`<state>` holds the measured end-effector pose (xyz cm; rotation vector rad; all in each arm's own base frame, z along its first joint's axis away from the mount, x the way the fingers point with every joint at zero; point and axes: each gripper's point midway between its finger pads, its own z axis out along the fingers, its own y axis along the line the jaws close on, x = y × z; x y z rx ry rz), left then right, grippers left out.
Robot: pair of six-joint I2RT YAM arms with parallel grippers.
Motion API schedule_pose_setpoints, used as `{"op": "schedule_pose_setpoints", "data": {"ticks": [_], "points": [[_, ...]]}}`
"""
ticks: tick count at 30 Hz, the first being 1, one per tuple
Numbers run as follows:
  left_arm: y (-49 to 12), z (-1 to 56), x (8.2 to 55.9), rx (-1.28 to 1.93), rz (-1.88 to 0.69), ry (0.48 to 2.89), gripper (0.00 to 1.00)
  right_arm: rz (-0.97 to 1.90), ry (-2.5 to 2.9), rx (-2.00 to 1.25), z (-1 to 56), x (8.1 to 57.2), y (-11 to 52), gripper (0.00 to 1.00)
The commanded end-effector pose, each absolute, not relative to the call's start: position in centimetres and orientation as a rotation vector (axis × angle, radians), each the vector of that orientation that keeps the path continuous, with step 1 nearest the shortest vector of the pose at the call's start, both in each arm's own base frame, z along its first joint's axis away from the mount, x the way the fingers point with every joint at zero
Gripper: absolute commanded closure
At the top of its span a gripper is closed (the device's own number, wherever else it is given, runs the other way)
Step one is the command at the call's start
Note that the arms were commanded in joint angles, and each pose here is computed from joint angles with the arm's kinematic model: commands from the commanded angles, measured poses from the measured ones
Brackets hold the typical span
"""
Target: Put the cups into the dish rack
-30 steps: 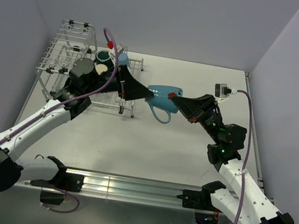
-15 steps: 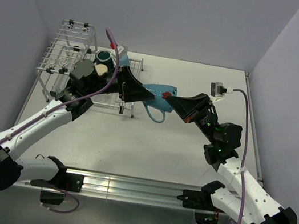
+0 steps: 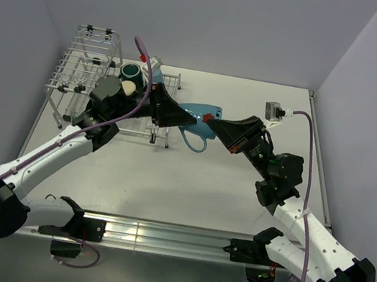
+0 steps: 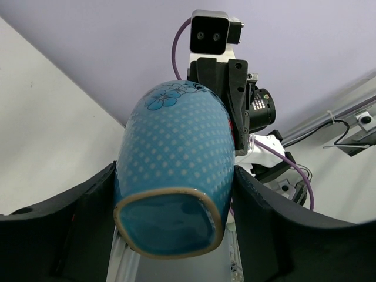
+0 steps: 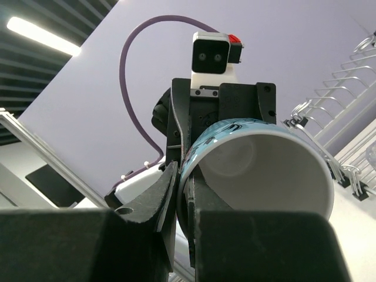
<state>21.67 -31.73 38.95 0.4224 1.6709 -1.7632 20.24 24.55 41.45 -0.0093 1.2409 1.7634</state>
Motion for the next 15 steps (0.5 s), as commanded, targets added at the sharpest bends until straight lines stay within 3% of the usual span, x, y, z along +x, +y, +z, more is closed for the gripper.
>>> {"op": "schedule_pose_setpoints", "data": {"ticks": [1,3,4,6,7,8,11,15], "points": [[-32.1,40.3,19.8,0.51,-1.818,1.597,0.54,1.766,1.087,-0.052,45.3,19.3,23.9,1.0],[-32.0,40.6,19.7,0.511,-1.815,1.587,0.65,1.766,1.085,-0.054,45.3,19.3,24.0,1.0],[-31.9,40.7,19.7,0.51,-1.815,1.585,0.78,1.764,1.088,-0.054,45.2,19.3,24.0,1.0],[-31.7,41.2,19.4,0.515,-1.812,1.569,0.87,1.751,1.103,-0.045,44.9,19.5,24.0,1.0],[-31.7,41.4,19.4,0.515,-1.809,1.561,0.97,1.744,1.105,-0.039,44.8,19.6,23.9,0.95],[-31.6,41.5,19.4,0.511,-1.807,1.559,1.0,1.732,1.113,-0.034,44.6,19.7,23.9,0.85],[-31.4,42.3,19.2,0.513,-1.795,1.54,1.0,1.691,1.143,-0.005,43.9,20.2,23.6,0.69],[-31.0,43.6,19.0,0.513,-1.779,1.507,1.0,1.644,1.185,0.036,42.8,20.7,23.2,0.53]]}}
